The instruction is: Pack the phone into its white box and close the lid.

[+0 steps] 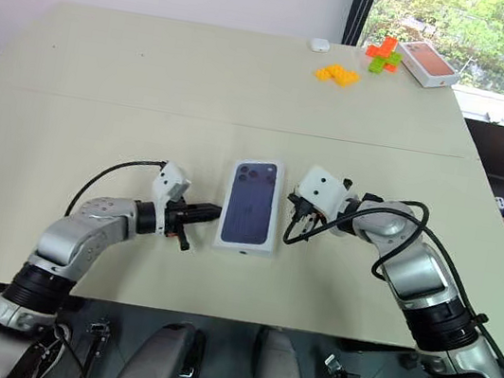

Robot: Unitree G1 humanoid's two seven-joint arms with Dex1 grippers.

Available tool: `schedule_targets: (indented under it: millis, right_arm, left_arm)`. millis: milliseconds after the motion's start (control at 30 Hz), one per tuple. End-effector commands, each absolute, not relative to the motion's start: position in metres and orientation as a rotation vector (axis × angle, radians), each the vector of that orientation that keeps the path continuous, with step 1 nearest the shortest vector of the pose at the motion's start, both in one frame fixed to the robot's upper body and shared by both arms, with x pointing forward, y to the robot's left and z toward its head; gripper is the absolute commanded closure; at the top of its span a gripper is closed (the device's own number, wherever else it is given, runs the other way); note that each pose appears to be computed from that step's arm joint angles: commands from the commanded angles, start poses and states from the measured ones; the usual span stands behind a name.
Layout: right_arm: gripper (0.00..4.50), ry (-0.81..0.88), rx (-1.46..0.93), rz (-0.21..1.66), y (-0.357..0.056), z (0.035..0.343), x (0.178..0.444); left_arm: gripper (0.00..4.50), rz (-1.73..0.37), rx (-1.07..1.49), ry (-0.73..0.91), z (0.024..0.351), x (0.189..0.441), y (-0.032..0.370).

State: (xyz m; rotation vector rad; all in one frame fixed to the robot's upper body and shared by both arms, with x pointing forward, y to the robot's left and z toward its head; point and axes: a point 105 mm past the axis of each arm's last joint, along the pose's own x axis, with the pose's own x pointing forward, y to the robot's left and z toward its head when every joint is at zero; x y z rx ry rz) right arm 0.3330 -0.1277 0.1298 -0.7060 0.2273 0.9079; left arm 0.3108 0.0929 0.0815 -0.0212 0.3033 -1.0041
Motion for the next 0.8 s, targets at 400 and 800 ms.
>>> schedule_targets:
  millis: [400, 800]
  right_arm:
    - [4.43, 0.236, -0.719, 0.895, -0.135, 0.131, 0.334]
    - [4.43, 0.237, -0.732, 0.897, -0.134, 0.13, 0.334]
  left_arm:
    - [4.5, -1.014, -0.077, 0.203, 0.114, 0.318, 0.089]
    - [4.5, -1.066, -0.166, 0.19, 0.126, 0.309, 0.068]
